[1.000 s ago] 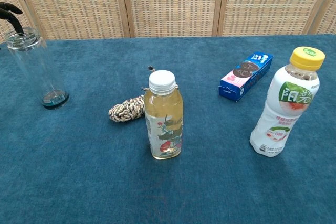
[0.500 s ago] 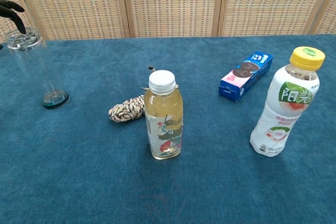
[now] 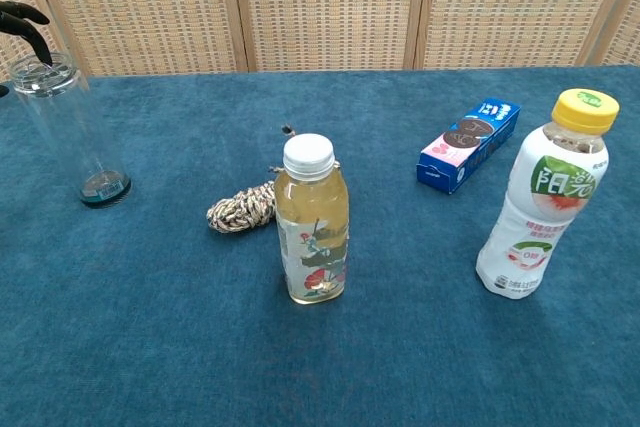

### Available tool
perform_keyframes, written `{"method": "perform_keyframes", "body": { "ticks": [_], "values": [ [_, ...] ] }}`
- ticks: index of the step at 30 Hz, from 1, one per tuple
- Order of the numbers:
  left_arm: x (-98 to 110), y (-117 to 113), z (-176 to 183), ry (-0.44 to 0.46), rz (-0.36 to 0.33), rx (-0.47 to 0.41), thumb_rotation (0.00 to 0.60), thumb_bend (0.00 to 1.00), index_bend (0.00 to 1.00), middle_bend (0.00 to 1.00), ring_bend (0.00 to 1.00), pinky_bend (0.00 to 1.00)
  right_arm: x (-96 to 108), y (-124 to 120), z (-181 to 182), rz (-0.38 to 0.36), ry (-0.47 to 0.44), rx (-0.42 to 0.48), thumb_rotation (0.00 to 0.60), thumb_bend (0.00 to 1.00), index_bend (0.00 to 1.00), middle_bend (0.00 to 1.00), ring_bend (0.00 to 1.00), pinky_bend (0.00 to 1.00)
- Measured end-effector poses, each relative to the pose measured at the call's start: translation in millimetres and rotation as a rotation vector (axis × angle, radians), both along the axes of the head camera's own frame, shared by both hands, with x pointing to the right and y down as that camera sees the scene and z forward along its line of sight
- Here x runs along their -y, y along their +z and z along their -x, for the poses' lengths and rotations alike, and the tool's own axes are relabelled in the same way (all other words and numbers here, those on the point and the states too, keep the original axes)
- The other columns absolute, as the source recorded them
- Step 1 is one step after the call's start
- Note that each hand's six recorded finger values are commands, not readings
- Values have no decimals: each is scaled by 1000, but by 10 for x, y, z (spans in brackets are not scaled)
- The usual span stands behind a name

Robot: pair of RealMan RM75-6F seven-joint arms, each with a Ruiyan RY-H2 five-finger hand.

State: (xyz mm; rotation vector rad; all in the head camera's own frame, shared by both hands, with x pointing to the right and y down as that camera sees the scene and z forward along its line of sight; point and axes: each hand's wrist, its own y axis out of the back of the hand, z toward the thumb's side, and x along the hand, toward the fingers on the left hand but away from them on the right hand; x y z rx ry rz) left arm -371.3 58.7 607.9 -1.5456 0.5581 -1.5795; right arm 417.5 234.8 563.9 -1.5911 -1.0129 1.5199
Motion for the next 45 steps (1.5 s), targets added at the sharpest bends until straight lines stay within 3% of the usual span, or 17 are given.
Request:
{"method": "perform_keyframes", "body": {
  "ticks": [17,26,28,31,34,38,45],
  "values": [
    [14,-20,31,-12,-8,-4,600,469,259,0,0,0,1,0,3,-1,-1,-1,600,24,0,0,0,35],
    [21,-247,-52,-14,-65,-89,600,470,259,0,0,0,3,-2,1,-3,-1,-1,600,24,0,0,0,35],
    [2,-345,-74,-13,-91,-121,600,469,238,0,0,0,6,-6,4,-7,-3,-1,600,24,0,0,0,35],
    [-55,-487,-91,-15,-129,-171,600,440,119,0,0,0,9,-9,8,-11,-5,1,600,24,0,0,0,35],
    [-154,-588,-67,-23,-158,-207,600,349,8,0,0,0,16,-25,20,-23,-9,3,600,24,0,0,0,35],
    [-389,-647,53,-40,-189,-210,600,302,0,0,0,0,21,-44,39,-47,-19,7,600,24,0,0,0,35],
    [-1057,-546,281,-85,-185,-188,600,288,0,0,0,0,23,-72,67,-77,-33,14,600,24,0,0,0,33]
  ]
}}
